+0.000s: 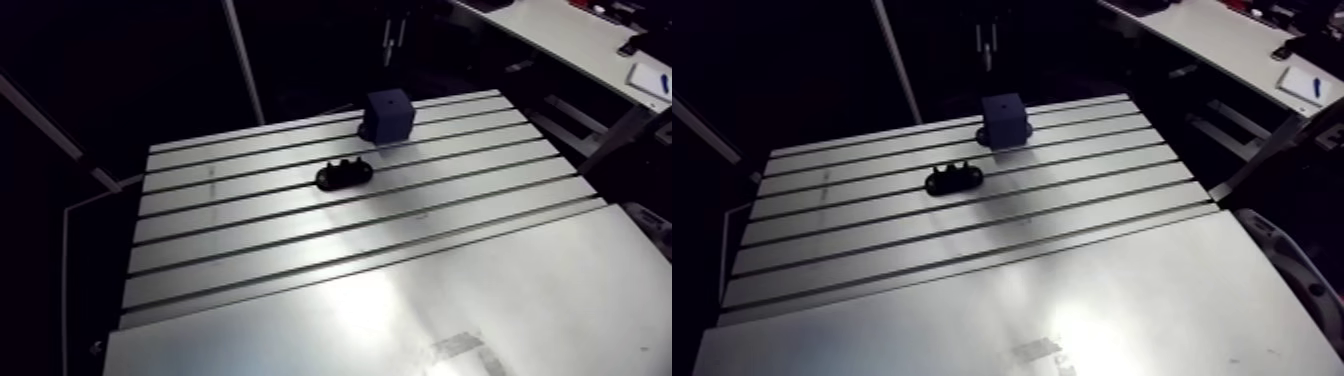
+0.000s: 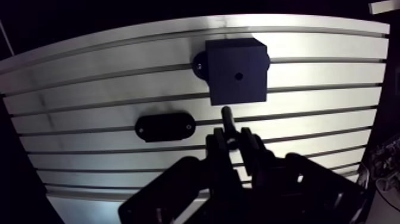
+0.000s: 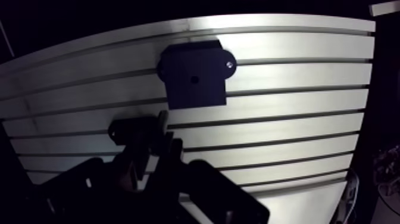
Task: Pick up the M10 bolt and insert it into the hole until fully seated.
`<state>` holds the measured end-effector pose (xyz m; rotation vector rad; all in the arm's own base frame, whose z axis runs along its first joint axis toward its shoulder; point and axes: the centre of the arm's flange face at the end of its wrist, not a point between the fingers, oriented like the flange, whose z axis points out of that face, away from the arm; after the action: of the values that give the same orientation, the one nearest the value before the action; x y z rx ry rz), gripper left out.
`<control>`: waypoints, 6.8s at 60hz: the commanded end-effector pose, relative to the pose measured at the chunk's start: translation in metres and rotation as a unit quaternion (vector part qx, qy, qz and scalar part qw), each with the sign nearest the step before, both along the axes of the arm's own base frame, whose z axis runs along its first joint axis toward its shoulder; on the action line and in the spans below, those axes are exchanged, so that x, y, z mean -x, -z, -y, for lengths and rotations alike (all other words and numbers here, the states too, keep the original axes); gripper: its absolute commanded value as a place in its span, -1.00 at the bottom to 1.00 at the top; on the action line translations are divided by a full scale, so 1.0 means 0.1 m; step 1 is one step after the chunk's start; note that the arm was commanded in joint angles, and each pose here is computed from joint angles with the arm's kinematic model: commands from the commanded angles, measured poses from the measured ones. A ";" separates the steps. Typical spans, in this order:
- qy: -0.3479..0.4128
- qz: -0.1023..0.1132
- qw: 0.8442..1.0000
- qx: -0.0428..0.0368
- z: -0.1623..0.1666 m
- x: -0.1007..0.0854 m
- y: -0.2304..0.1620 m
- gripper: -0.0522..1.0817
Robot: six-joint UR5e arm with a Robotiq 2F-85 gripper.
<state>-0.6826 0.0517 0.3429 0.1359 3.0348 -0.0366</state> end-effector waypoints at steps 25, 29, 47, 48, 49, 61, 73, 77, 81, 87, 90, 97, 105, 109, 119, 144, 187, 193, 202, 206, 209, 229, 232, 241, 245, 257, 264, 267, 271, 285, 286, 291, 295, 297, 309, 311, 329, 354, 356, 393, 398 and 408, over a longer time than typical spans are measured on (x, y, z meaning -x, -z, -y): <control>0.011 0.014 1.000 -0.005 -0.15 0.25 0.25 0.99; 0.011 0.017 1.000 -0.004 -0.16 0.27 0.31 0.99; 0.014 0.030 0.999 0.000 -0.22 0.30 0.39 0.99; 0.014 0.030 0.999 0.000 -0.22 0.30 0.39 0.99; 0.014 0.032 0.999 0.000 -0.22 0.30 0.40 0.99; 0.016 0.035 0.999 0.001 -0.24 0.29 0.43 0.99; 0.017 0.040 0.999 0.001 -0.26 0.27 0.50 0.99; 0.017 0.041 0.999 0.001 -0.26 0.28 0.54 0.99; 0.017 0.041 0.999 0.001 -0.26 0.28 0.55 0.99; 0.017 0.042 0.999 0.001 -0.26 0.28 0.56 0.99; 0.017 0.044 0.999 0.002 -0.26 0.27 0.58 0.99; 0.017 0.045 0.999 0.002 -0.26 0.27 0.60 0.99; 0.017 0.045 0.999 0.001 -0.27 0.28 0.61 0.99; 0.017 0.047 0.999 0.002 -0.27 0.29 0.63 0.99; 0.017 0.048 0.999 0.002 -0.27 0.29 0.66 0.99; 0.018 0.053 0.998 0.003 -0.26 0.27 0.70 0.99; 0.018 0.058 0.998 0.005 -0.26 0.26 0.78 0.99; 0.019 0.059 0.998 0.005 -0.27 0.26 0.79 0.99; 0.019 0.060 0.998 0.005 -0.27 0.25 0.80 0.99; 0.019 0.061 0.998 0.006 -0.27 0.25 0.81 0.99; 0.020 0.058 0.998 0.005 -0.28 0.25 0.81 0.99; 0.022 0.053 0.998 0.003 -0.32 0.26 0.80 0.99; 0.021 0.053 0.998 0.004 -0.32 0.26 0.80 0.99; 0.022 0.054 0.998 0.004 -0.32 0.26 0.81 0.99; 0.022 0.054 0.998 0.004 -0.32 0.26 0.81 0.99; 0.021 0.055 0.998 0.004 -0.32 0.26 0.82 0.99; 0.021 0.055 0.998 0.005 -0.31 0.26 0.83 0.99; 0.021 0.056 0.998 0.005 -0.30 0.26 0.83 0.99; 0.021 0.056 0.998 0.005 -0.30 0.26 0.83 0.99; 0.021 0.055 0.998 0.005 -0.31 0.26 0.83 0.99; 0.021 0.055 0.998 0.005 -0.31 0.26 0.83 0.99; 0.021 0.055 0.998 0.005 -0.31 0.26 0.83 0.99; 0.021 0.055 0.998 0.005 -0.31 0.27 0.82 0.99; 0.021 0.055 0.998 0.005 -0.31 0.27 0.82 0.99; 0.021 0.052 0.998 0.004 -0.32 0.27 0.79 0.99; 0.021 0.052 0.998 0.004 -0.32 0.27 0.79 0.99; 0.021 0.052 0.998 0.004 -0.32 0.26 0.78 0.99; 0.021 0.054 0.998 0.005 -0.31 0.25 0.80 0.99; 0.021 0.053 0.998 0.005 -0.31 0.26 0.80 0.99; 0.020 0.055 0.998 0.007 -0.29 0.26 0.82 0.99; 0.020 0.056 0.998 0.007 -0.30 0.26 0.83 0.99; 0.020 0.056 0.998 0.008 -0.29 0.26 0.85 0.99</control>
<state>-0.7082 0.0812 0.2598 0.1909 2.9202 -0.0528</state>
